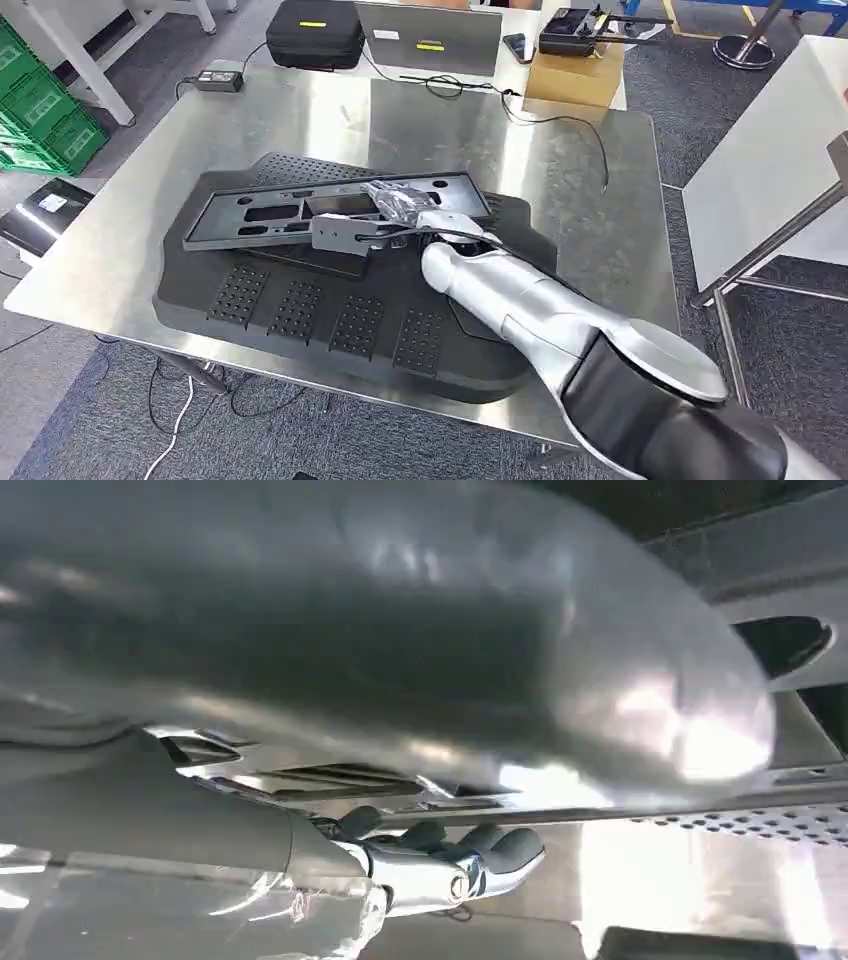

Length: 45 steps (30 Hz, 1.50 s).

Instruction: Take the parts from the cabinet and place them on the table.

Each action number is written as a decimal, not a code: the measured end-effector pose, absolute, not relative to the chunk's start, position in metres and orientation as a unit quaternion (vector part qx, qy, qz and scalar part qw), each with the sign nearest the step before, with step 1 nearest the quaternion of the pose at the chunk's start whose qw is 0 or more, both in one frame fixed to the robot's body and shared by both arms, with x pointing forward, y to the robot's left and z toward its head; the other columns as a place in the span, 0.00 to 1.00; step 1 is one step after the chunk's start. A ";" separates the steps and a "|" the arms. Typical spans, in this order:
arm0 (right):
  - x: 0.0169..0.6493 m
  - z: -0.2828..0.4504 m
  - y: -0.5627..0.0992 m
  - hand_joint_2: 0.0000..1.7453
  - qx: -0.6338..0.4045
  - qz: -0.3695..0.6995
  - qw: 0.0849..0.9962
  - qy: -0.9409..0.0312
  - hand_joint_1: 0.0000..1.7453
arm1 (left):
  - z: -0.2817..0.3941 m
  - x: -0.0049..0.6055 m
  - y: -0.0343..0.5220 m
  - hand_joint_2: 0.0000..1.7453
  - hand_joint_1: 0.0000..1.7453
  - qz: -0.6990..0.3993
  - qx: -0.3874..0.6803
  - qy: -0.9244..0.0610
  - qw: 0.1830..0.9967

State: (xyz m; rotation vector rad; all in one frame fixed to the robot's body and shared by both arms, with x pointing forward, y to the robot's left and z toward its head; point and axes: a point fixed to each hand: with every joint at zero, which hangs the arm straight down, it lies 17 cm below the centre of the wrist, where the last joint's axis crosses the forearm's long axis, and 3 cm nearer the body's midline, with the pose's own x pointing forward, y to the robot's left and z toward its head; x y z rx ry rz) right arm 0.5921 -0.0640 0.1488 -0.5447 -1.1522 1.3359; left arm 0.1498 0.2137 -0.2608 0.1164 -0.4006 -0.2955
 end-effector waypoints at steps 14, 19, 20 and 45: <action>0.556 0.182 -0.060 0.00 -0.106 0.600 0.594 -0.525 0.00 | -0.268 0.123 0.229 0.00 0.00 -0.124 0.068 -0.187 0.972; 0.503 0.263 -0.020 0.00 0.116 0.425 0.521 -0.731 0.00 | -0.267 0.125 0.239 0.00 0.00 -0.093 0.088 -0.193 0.973; 0.490 0.280 -0.022 0.00 0.163 0.380 0.504 -0.758 0.00 | -0.267 0.125 0.240 0.00 0.00 -0.088 0.092 -0.193 0.973; 0.353 0.354 -0.232 0.00 -0.074 -0.003 0.340 -0.938 0.00 | -0.267 0.123 0.257 0.00 0.00 -0.032 0.123 -0.184 0.975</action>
